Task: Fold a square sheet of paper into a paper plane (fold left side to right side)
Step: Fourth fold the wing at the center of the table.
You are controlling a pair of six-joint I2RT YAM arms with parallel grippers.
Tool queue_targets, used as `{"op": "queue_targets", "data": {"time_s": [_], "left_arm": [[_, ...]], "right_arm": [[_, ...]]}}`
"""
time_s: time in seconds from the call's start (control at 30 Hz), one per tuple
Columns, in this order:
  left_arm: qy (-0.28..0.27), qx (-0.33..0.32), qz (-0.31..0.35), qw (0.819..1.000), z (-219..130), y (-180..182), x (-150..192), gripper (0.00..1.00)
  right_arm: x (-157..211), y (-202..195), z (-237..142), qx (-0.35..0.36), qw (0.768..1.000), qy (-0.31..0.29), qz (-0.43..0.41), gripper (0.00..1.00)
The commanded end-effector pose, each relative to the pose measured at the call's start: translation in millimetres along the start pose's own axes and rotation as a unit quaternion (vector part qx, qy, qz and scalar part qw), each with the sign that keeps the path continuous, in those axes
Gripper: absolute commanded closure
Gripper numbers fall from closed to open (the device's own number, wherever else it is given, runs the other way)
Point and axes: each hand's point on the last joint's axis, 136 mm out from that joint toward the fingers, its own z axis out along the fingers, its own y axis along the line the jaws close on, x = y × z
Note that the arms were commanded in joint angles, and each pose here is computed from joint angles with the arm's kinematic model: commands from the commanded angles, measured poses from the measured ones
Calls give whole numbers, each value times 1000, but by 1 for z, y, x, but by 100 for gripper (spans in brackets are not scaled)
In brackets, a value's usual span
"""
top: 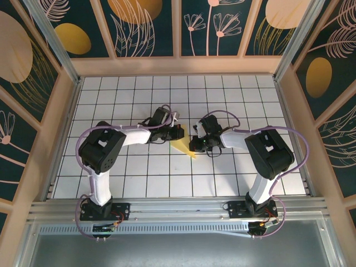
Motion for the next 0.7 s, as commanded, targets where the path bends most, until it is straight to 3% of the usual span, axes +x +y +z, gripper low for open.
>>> {"op": "queue_targets", "data": {"time_s": [0.0,0.3,0.67], "left_arm": [[1,-16,-7,1000,6,8,-5,97],[17,-63,-36,997,17,39,12,97],[24,-91,-43,995,18,53,18,100]], "right_arm": [[65,-81,5,160,981,89,60,100],[47,-61,4,124,988,73,55,100],[-15,3,-21,17,999,5,35,100]]}}
